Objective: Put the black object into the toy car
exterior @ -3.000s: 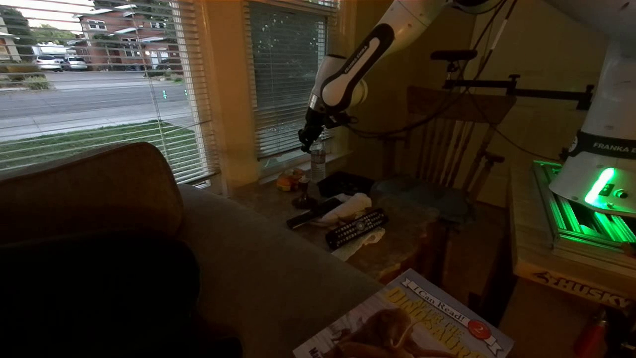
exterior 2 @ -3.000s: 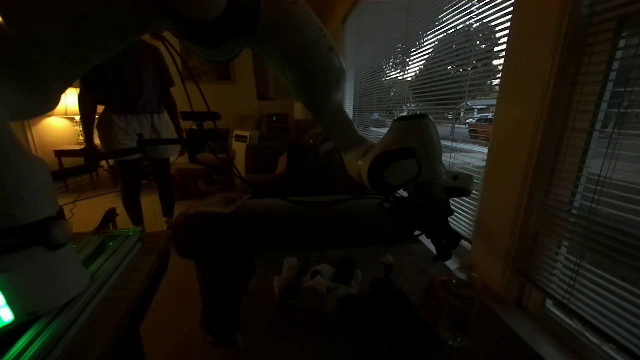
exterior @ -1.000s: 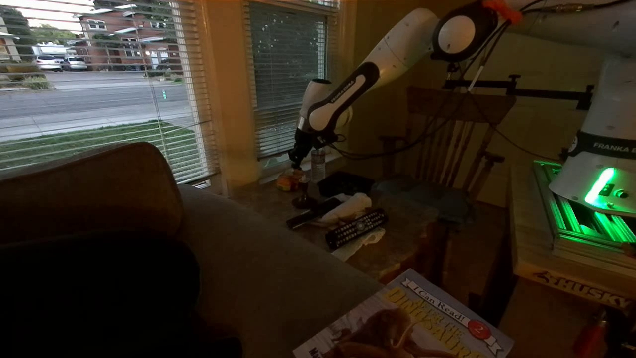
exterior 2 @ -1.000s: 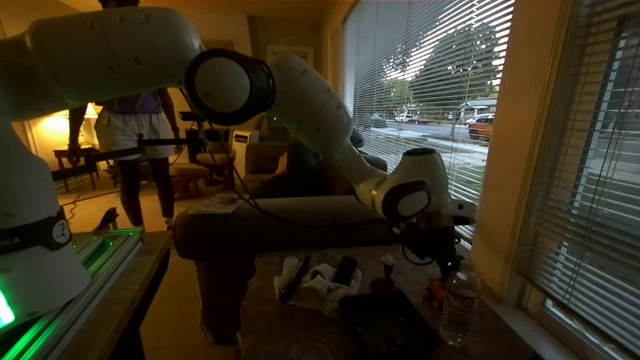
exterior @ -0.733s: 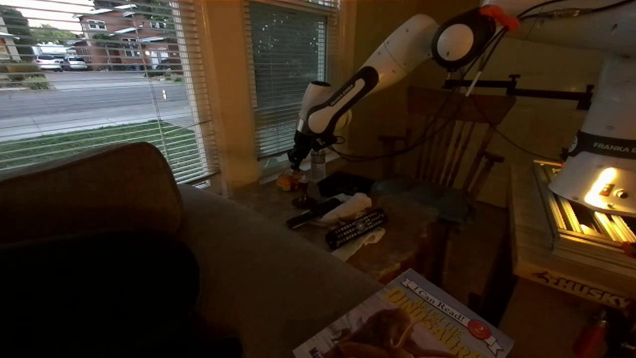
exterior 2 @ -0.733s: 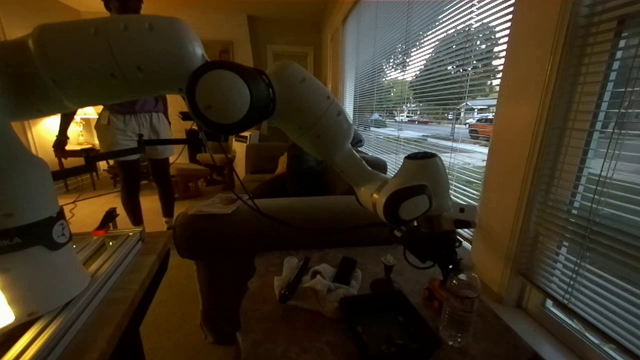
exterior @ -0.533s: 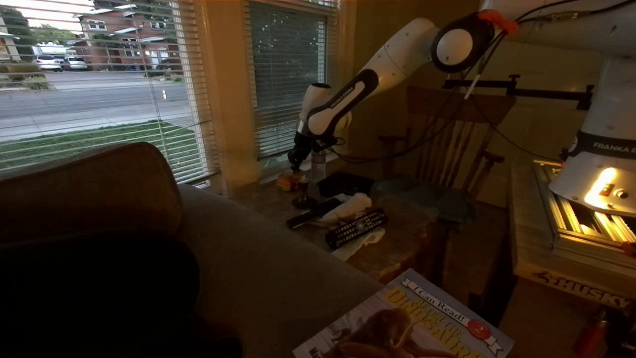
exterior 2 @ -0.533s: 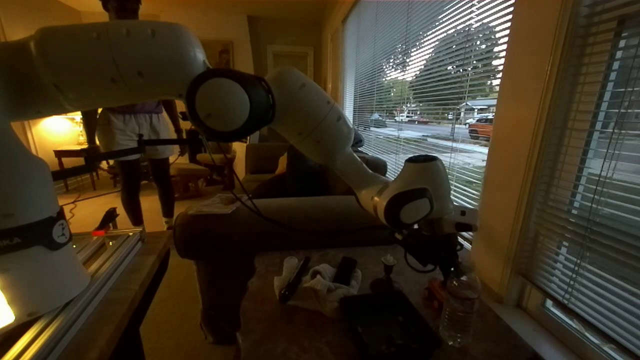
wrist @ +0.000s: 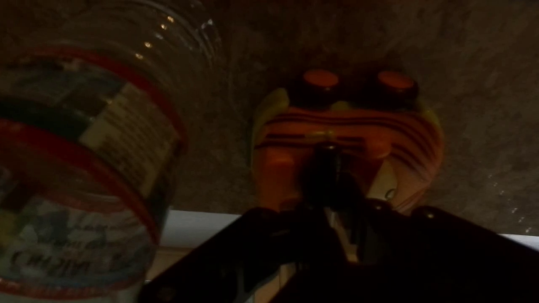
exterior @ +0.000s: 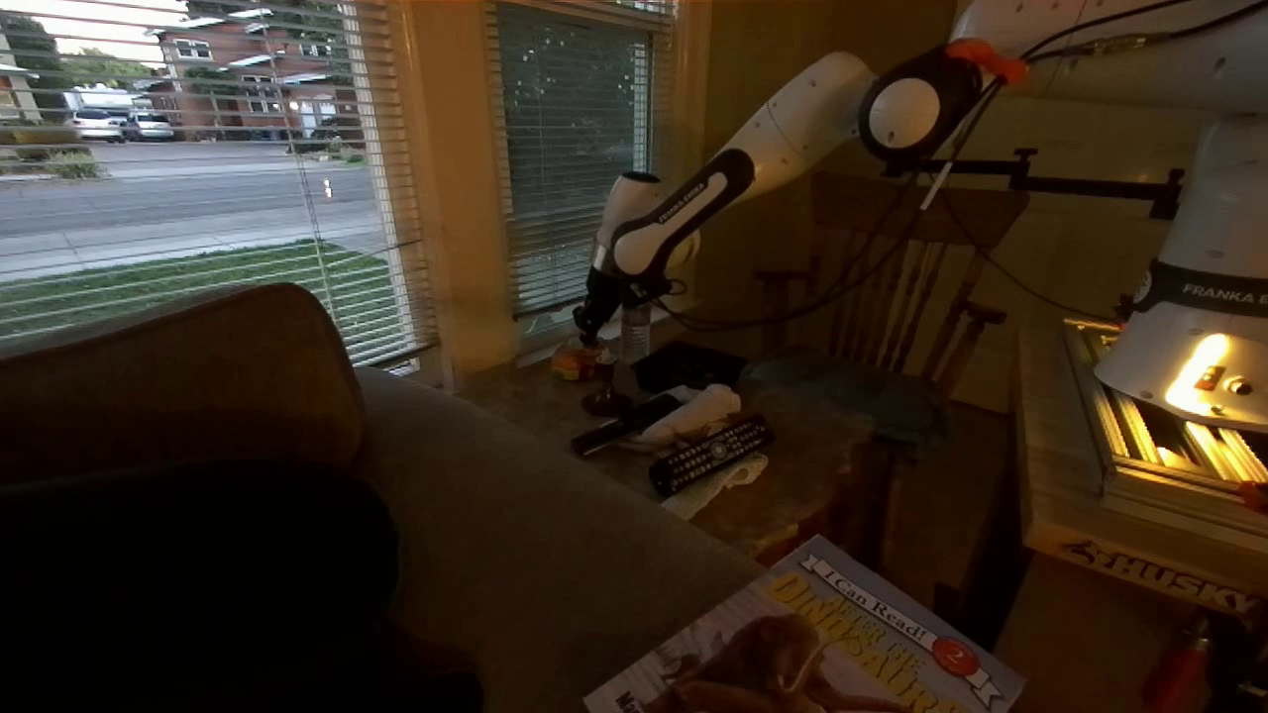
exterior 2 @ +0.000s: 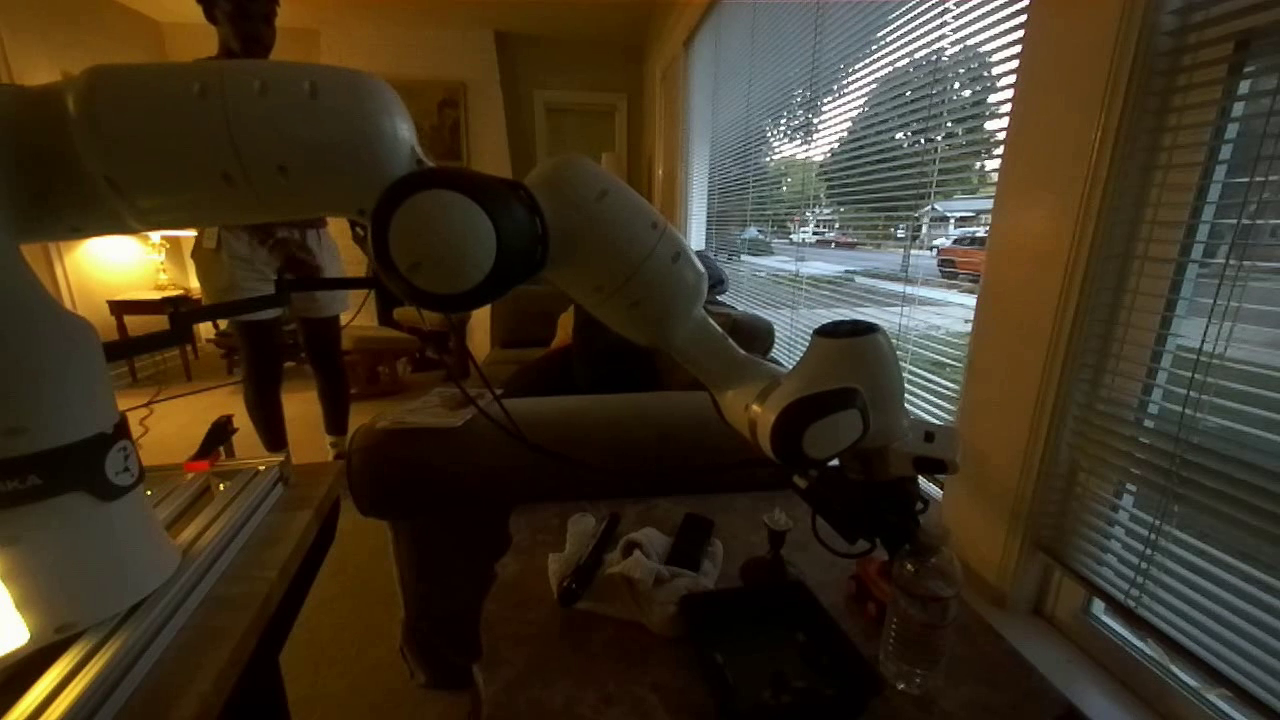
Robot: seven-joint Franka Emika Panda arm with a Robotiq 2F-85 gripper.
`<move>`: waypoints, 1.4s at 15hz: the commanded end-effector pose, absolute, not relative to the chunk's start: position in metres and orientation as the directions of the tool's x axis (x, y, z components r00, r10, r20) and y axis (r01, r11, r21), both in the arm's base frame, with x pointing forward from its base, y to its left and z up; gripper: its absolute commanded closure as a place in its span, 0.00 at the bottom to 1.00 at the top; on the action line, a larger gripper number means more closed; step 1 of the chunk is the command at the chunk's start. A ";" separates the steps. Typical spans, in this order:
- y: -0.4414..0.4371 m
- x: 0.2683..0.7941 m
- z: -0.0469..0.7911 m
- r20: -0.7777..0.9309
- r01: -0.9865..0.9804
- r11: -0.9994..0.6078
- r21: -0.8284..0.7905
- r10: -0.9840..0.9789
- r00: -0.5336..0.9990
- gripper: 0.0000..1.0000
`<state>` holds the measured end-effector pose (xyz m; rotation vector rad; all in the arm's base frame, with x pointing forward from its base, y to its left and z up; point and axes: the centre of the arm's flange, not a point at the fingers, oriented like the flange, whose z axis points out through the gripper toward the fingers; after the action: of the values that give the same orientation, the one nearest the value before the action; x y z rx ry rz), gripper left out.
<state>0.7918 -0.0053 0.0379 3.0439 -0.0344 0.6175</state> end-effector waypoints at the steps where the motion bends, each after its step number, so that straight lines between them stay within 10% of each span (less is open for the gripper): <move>1: -0.004 0.817 0.026 0.392 -0.019 -1.000 0.004 -0.016 0.920 0.96; 6: 0.002 0.819 0.027 0.398 -0.010 -1.000 -0.006 -0.011 0.917 0.96; 8: 0.003 0.819 0.027 0.396 -0.005 -1.000 -0.006 -0.007 0.918 0.56; 17: 0.010 0.810 0.044 0.406 0.032 -0.999 -0.002 0.028 0.913 0.05; 21: 0.015 0.808 0.058 0.413 0.064 -0.998 0.007 0.061 0.909 0.00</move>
<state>0.8009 0.0104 0.0491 3.0674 0.0487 0.6628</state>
